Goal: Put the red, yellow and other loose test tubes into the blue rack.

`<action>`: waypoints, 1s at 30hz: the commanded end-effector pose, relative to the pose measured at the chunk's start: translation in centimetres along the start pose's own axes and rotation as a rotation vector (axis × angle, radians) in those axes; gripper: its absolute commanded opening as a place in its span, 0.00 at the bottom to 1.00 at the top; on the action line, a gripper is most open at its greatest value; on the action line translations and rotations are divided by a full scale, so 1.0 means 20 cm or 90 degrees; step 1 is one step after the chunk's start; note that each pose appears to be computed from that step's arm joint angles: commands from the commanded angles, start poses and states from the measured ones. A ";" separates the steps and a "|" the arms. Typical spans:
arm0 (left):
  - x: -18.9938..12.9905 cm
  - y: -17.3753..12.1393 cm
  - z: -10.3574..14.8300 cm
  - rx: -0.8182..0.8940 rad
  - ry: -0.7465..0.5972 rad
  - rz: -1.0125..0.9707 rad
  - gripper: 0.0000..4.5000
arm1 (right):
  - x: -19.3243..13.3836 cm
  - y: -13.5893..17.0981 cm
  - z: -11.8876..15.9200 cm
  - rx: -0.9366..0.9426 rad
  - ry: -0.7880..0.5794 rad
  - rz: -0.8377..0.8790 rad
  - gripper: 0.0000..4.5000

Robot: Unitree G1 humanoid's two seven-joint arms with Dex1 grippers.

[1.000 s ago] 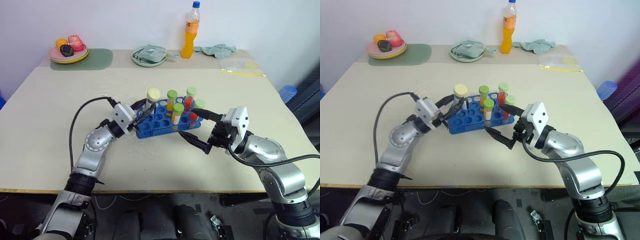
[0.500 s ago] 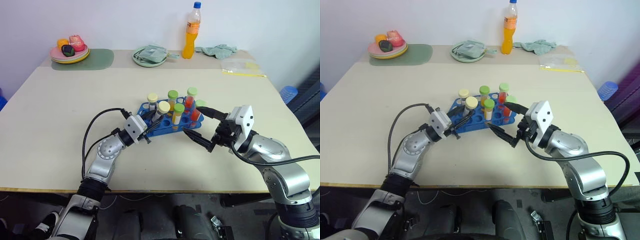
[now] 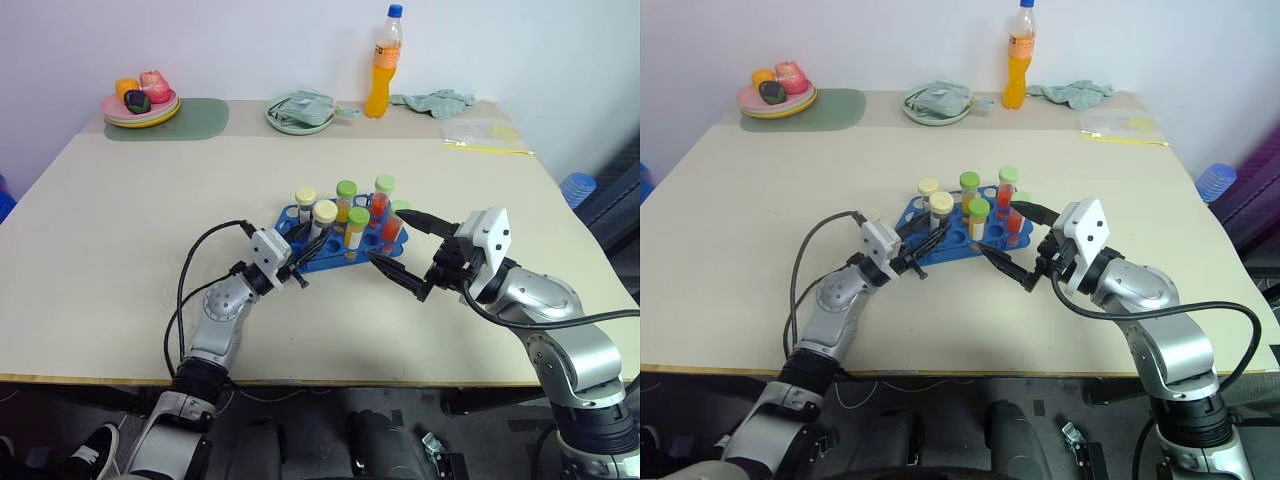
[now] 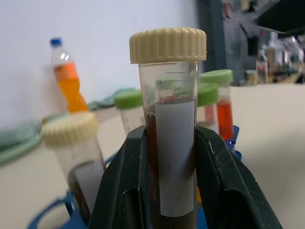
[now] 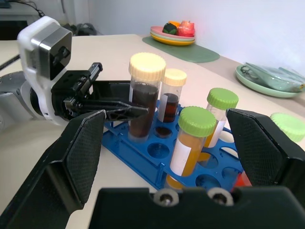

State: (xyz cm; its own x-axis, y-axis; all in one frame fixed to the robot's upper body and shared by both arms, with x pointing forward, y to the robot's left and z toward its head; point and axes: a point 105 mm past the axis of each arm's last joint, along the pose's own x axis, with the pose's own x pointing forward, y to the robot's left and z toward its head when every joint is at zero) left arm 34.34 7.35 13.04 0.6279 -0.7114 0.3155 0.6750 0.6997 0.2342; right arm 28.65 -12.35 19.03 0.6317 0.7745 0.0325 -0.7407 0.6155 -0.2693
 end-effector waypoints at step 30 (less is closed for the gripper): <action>-0.49 0.25 0.39 -0.019 0.128 -0.131 0.99 | -0.18 -0.09 -0.06 -0.021 0.067 0.064 1.00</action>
State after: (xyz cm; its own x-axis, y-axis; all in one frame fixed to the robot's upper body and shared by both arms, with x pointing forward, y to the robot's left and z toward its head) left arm 29.35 18.80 16.86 0.5924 -0.8038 0.0543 0.7782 0.5883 0.2198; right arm 28.35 -15.83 17.10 0.5896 0.7990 -0.1183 -0.7934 0.5454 -0.2705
